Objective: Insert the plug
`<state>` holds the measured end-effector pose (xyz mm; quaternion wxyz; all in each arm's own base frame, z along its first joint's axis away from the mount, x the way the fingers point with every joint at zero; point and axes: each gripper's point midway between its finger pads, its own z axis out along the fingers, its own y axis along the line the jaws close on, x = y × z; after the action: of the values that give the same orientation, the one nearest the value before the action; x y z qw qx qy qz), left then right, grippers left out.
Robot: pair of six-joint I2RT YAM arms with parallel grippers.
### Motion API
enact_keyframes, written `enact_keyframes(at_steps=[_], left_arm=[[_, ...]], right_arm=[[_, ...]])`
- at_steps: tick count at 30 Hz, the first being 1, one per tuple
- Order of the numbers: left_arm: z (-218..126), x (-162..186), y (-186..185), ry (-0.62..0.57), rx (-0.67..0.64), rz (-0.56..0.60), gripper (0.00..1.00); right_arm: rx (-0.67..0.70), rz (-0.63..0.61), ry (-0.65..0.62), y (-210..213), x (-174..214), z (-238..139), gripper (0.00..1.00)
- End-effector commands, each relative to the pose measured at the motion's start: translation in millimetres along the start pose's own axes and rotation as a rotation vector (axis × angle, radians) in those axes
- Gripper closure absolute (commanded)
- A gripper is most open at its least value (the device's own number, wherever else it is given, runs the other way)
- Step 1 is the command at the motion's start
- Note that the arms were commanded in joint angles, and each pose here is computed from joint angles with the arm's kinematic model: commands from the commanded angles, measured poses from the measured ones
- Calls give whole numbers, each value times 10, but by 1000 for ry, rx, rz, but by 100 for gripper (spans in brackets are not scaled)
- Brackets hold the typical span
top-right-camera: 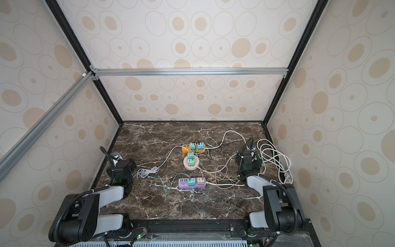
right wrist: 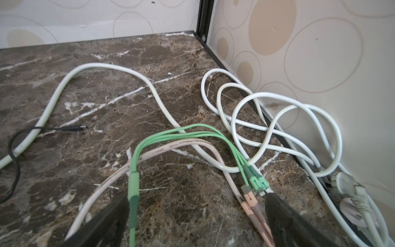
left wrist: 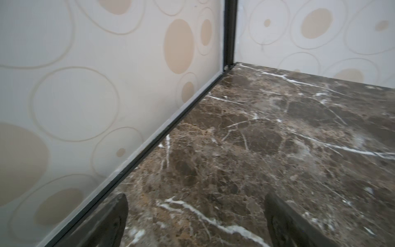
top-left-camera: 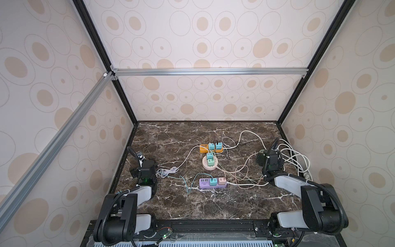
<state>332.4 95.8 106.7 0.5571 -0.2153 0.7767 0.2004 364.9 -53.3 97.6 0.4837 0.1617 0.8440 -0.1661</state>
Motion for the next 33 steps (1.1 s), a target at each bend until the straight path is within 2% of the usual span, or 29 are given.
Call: enact_keyframes(at_steps=[1,3,6,10,12,20,23,27,29,33], left_arm=[[36,-388,-348,-157,179,-41,2],[78,-406,-407,-164,200,-57,2],[126,-347,-584,-135,271,-11,2],[-30,-333,-830,-193,439,56,2],[-137,-267,-876,-246,481,76,1],[-123,-282,-612,-254,313,13,1],[-121,-286,-614,-255,306,16,1],[-128,-288,-613,-259,306,16,2],[-128,-288,-616,-259,306,16,1],[-127,-287,-619,-258,307,16,2]], right_arm=[[-73,5,-62,132,-140,-4,0],[-87,-1,-81,150,-159,-7,0],[-109,-8,-104,180,-179,-18,0],[-137,-21,-143,222,-193,-24,0],[-152,-24,-158,247,-176,-17,0],[-222,-29,-214,327,-73,-59,1],[-215,-17,-254,319,-41,-30,0],[-207,-52,-143,388,-22,106,0],[-204,-53,-172,388,-34,104,0],[-207,-54,-145,392,-20,110,0]])
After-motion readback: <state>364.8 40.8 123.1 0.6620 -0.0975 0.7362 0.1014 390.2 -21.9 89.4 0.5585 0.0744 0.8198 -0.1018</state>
